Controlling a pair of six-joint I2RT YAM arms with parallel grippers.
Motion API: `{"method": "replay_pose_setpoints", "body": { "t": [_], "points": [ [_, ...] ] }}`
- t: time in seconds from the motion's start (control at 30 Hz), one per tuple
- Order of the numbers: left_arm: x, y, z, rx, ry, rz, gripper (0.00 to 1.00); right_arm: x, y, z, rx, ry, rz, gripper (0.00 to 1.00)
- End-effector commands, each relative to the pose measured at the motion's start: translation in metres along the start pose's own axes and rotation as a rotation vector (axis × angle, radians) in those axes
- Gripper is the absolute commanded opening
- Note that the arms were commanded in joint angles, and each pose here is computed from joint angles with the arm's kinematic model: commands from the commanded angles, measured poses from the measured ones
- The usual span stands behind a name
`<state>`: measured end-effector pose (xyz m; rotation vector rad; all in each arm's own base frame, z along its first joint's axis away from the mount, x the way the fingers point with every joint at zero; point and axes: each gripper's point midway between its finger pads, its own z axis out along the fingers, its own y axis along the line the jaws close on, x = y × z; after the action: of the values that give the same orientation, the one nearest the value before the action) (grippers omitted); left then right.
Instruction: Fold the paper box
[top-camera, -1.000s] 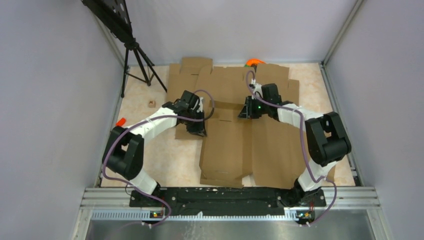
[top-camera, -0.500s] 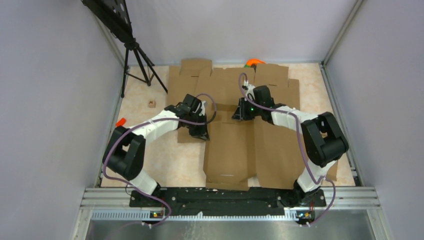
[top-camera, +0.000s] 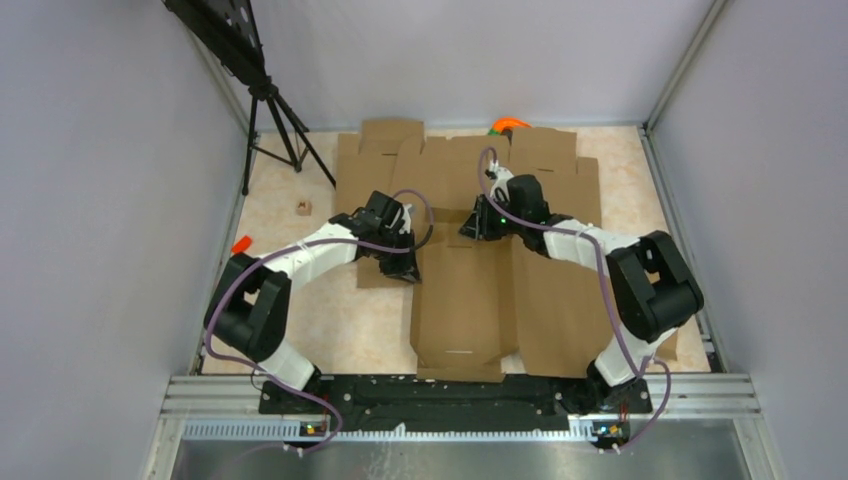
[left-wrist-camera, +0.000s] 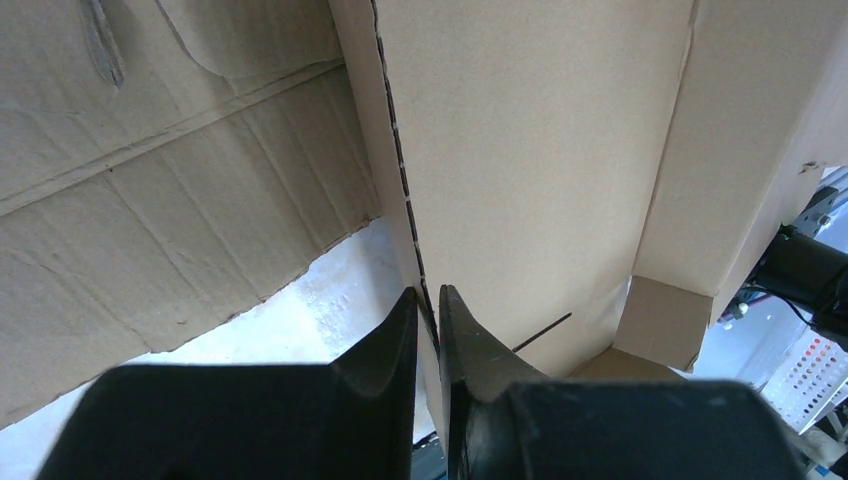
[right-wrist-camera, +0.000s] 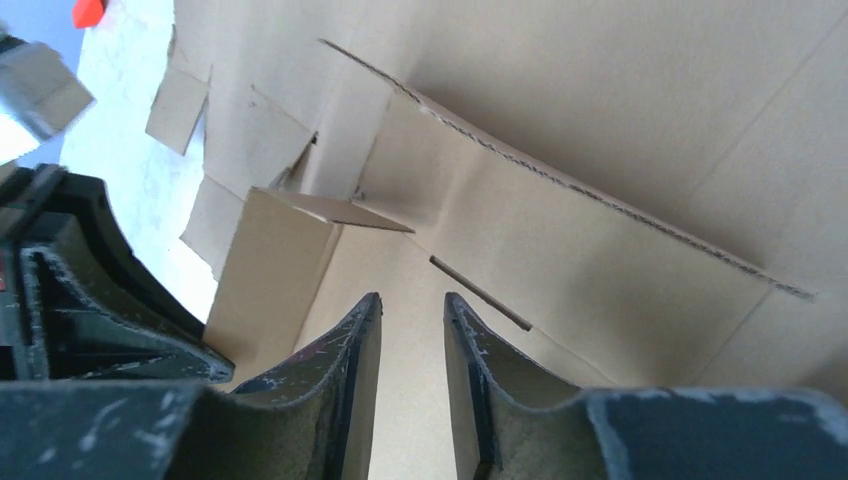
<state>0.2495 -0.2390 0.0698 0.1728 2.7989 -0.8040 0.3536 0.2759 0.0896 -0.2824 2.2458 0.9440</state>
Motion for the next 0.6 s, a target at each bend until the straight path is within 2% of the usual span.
{"method": "replay_pose_setpoints", "body": {
  "t": [0.0, 0.23, 0.3, 0.47, 0.57],
  "points": [
    [-0.009, -0.013, -0.007, 0.039, -0.047, 0.029, 0.13, -0.053, 0.033, -0.020, -0.022, -0.081, -0.171, 0.32],
    [-0.010, -0.010, -0.009, 0.017, -0.046, 0.038, 0.13, -0.080, 0.004, -0.022, 0.166, -0.017, -0.391, 0.55],
    [-0.011, -0.010, -0.009, 0.013, -0.046, 0.040, 0.13, -0.084, 0.002, -0.021, 0.162, -0.010, -0.478, 0.60],
    [-0.012, -0.009, -0.011, 0.005, -0.046, 0.043, 0.13, -0.074, 0.004, -0.007, 0.065, 0.080, -0.651, 0.63],
    [-0.012, -0.010, -0.013, 0.004, -0.044, 0.044, 0.13, -0.065, 0.002, 0.003, 0.013, 0.125, -0.691, 0.62]
  ]
}}
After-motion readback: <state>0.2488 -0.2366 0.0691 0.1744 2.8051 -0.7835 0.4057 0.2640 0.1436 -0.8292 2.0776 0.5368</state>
